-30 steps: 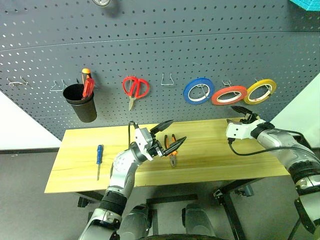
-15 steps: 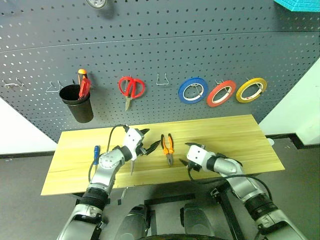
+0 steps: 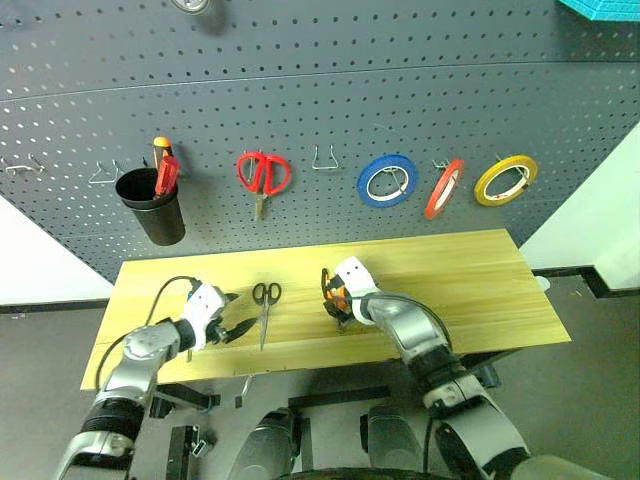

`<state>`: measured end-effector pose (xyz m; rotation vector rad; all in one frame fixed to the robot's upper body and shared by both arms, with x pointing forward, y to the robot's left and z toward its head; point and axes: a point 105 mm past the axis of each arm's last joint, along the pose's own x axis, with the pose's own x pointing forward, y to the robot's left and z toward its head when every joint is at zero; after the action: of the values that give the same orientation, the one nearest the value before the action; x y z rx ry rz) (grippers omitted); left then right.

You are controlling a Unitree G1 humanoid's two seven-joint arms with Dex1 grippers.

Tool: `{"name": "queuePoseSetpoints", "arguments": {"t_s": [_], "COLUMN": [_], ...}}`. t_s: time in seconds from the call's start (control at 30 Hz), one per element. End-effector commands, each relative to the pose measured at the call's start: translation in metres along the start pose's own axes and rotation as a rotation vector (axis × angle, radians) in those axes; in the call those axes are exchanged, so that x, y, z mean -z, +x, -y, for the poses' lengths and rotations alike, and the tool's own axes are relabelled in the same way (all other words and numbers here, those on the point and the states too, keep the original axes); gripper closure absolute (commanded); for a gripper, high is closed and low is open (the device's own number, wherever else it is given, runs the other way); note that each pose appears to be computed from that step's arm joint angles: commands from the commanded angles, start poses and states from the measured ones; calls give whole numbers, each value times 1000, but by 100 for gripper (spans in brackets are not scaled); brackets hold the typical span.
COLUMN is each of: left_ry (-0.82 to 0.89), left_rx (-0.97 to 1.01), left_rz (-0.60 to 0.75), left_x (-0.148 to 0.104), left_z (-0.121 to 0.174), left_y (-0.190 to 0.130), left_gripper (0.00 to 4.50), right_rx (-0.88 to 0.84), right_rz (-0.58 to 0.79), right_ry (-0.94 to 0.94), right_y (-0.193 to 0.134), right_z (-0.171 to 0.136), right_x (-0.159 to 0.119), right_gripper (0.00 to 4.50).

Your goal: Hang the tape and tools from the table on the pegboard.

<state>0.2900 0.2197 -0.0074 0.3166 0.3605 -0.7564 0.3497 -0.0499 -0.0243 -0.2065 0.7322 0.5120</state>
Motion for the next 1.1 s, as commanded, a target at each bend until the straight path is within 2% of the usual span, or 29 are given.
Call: {"name": "queuePoseSetpoints", "arguments": {"t_s": [0.03, 0.17, 0.37, 0.53, 0.63, 0.77, 0.8, 1.0, 1.03, 1.1], "left_ry": [-2, -18, -30, -32, -38, -41, -43, -27, -24, -53], "left_rx": [-40, -45, -44, -49, -43, -40, -39, -56, -63, -83], "left_rz": [6, 11, 35, 61, 80, 92, 94, 171, 203, 367], "left_x": [0, 2, 1, -4, -7, -9, -9, -21, -26, -49], "left_z": [-10, -9, -2, -1, 1, 1, 1, 1, 1, 3], "left_y": [-14, -18, -17, -14, -13, -13, -13, -13, -13, -18], "left_gripper": [73, 73, 73, 73, 73, 73, 73, 73, 73, 73], "right_rx": [53, 36, 135, 155, 148, 142, 142, 96, 83, 43], "right_rz": [-37, -74, -110, -128, -137, -133, -131, -77, -37, 99], "right_ry": [82, 157, 166, 132, 128, 128, 126, 78, 28, -107], "right_y": [7, 15, 22, 25, 26, 26, 25, 22, 20, 10], "right_z": [0, -10, -1, -1, -3, -2, -2, 0, 1, 1], "right_x": [-7, -8, -6, -3, -1, -2, -3, -14, -20, -38], "right_gripper": [2, 2, 2, 2, 61, 200, 218, 219, 219, 219]}}
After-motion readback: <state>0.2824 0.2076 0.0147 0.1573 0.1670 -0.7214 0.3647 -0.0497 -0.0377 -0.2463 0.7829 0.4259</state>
